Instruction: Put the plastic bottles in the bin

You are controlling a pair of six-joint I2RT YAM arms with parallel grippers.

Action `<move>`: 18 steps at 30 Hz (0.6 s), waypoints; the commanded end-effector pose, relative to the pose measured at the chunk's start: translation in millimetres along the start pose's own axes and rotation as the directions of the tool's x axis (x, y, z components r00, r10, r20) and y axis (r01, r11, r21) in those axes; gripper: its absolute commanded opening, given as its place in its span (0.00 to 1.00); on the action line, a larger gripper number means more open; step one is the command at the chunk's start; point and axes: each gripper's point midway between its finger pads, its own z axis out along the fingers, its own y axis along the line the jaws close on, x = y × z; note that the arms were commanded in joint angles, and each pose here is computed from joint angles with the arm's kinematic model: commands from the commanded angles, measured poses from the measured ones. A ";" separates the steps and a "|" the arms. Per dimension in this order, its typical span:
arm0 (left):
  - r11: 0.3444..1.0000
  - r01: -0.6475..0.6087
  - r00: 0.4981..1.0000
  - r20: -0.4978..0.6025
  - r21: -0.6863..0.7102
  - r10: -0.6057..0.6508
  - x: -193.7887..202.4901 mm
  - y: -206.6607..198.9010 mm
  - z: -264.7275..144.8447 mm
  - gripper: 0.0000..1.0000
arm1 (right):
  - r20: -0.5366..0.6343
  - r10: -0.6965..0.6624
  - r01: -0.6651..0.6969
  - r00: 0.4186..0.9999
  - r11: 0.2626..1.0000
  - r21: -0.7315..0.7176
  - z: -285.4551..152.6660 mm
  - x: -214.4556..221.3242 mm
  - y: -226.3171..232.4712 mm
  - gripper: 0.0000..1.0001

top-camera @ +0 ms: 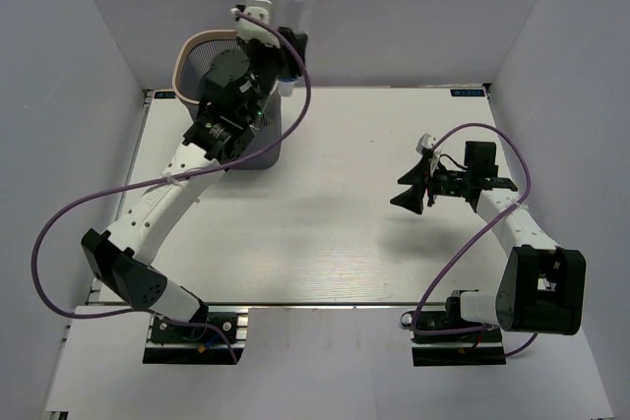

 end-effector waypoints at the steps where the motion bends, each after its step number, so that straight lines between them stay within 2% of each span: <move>1: 0.964 0.000 0.996 0.083 -0.267 0.023 -32.5 58.4 -9.5 0.36 | 0.024 -0.036 0.037 0.999 0.999 -0.009 -2.4 -7.1 5.4 0.72; 2: 0.919 -0.007 0.996 0.083 -0.394 0.043 -34.0 85.8 -16.6 0.36 | 0.023 -0.037 0.037 0.999 0.999 -0.011 -2.2 -7.5 5.7 0.72; 4: 0.843 -0.038 0.997 0.037 -0.536 0.069 -19.6 122.7 -25.0 0.36 | 0.027 -0.044 0.044 0.999 0.999 -0.011 -2.4 -9.5 5.6 0.72; 6: 0.809 -0.077 0.995 0.002 -0.582 0.097 -5.0 140.8 -22.6 0.37 | 0.027 -0.048 0.048 0.998 0.999 -0.008 -3.4 -10.3 5.8 0.72; 7: 0.799 -0.102 0.994 -0.032 -0.593 0.103 5.7 148.0 -20.5 0.43 | 0.028 -0.051 0.051 0.998 0.999 -0.009 -3.2 -11.5 5.7 0.72; 8: 0.784 -0.107 0.994 -0.037 -0.612 0.107 1.2 158.7 -17.9 0.69 | 0.028 -0.051 0.051 0.998 0.999 -0.007 -3.7 -11.6 5.7 0.72; 9: 0.770 -0.115 0.993 -0.056 -0.627 0.103 6.5 164.5 -14.9 0.85 | 0.029 -0.053 0.053 0.998 0.999 -0.008 -3.8 -12.5 6.4 0.72; 10: 0.782 -0.143 0.989 -0.108 -0.606 0.097 24.7 162.3 -5.6 0.97 | 0.026 -0.048 0.048 0.999 0.999 -0.006 -4.0 -11.7 5.6 0.74; 11: 0.786 -0.141 0.990 -0.104 -0.601 0.098 23.1 165.4 -2.2 1.00 | 0.024 -0.048 0.048 0.999 0.999 -0.004 -4.3 -12.6 5.9 0.74; 12: 0.798 -0.143 0.990 -0.099 -0.585 0.105 18.7 162.5 -0.1 1.00 | 0.021 -0.050 0.050 0.999 0.999 -0.001 -4.6 -12.9 5.2 0.78; 13: 0.823 -0.128 0.992 -0.075 -0.553 0.104 14.6 156.0 5.5 1.00 | 0.018 -0.045 0.045 0.999 0.999 0.002 -4.9 -12.8 5.1 0.87; 15: 0.852 -0.138 0.990 -0.055 -0.506 0.127 3.3 147.7 7.4 1.00 | 0.008 -0.036 0.035 0.999 0.999 0.017 -7.0 -13.7 4.2 0.90; 17: 0.933 -0.175 0.984 -0.023 -0.314 0.177 -13.2 108.2 11.3 1.00 | -0.012 -0.010 0.010 1.000 0.998 0.061 -10.3 -15.0 -0.2 0.90; 18: 0.968 -0.206 0.978 -0.004 -0.144 0.208 -16.1 79.4 13.5 1.00 | -0.013 -0.010 0.011 1.000 0.998 0.070 -11.4 -17.9 -1.5 0.90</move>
